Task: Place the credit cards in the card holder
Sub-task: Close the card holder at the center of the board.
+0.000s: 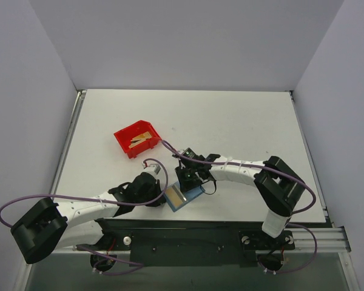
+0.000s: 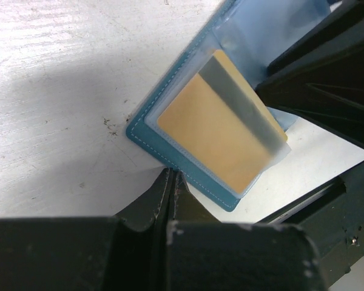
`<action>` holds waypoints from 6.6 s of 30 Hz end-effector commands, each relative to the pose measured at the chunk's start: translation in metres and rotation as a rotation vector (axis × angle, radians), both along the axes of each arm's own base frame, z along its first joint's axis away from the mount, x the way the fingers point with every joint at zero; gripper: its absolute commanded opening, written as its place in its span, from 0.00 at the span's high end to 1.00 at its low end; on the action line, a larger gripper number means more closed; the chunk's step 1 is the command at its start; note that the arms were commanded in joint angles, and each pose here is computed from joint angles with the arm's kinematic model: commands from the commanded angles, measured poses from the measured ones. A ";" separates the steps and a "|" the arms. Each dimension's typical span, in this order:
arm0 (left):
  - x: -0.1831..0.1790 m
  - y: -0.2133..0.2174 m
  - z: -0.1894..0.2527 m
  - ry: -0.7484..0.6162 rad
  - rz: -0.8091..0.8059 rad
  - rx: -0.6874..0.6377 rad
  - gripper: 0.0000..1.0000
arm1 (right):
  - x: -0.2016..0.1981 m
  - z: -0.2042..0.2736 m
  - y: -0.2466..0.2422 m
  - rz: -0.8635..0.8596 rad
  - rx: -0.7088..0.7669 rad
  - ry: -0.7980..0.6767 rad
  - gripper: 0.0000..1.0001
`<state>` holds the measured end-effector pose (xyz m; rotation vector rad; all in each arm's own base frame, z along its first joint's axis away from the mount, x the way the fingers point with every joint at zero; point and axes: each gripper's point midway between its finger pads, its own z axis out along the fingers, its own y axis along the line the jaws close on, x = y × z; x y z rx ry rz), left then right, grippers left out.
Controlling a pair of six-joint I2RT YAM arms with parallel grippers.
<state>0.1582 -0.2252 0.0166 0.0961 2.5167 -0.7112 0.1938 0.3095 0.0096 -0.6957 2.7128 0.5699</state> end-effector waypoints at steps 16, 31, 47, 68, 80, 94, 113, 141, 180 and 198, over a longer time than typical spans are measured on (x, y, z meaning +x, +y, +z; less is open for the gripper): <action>-0.006 0.010 -0.012 0.031 -0.004 0.061 1.00 | 0.038 0.079 -0.055 -0.086 -0.204 -0.325 0.39; -0.006 0.009 -0.013 0.035 -0.009 0.064 1.00 | 0.025 0.044 -0.042 -0.057 -0.191 -0.229 0.49; -0.004 0.007 -0.011 0.029 -0.010 0.063 1.00 | 0.001 0.021 -0.015 0.004 -0.086 -0.100 1.00; -0.005 0.009 -0.013 0.028 -0.009 0.065 1.00 | -0.021 0.005 0.006 0.088 -0.021 0.043 1.00; -0.005 0.010 -0.012 0.026 -0.005 0.062 1.00 | 0.003 0.030 -0.008 0.014 -0.076 -0.095 1.00; -0.005 0.009 -0.013 0.030 -0.008 0.065 1.00 | 0.026 0.054 -0.041 -0.051 -0.203 -0.255 0.61; -0.005 0.007 -0.012 0.030 -0.019 0.067 1.00 | 0.022 0.031 -0.072 -0.057 -0.448 -0.276 0.46; -0.001 0.003 -0.010 0.022 -0.024 0.060 1.00 | 0.027 0.045 -0.095 -0.133 -0.497 -0.340 1.00; 0.008 -0.021 -0.005 -0.012 -0.072 0.055 1.00 | 0.014 0.101 -0.026 -0.151 0.088 -0.133 1.00; -0.006 0.028 0.016 -0.048 0.110 0.016 1.00 | 0.004 0.012 0.035 -0.195 0.226 0.132 1.00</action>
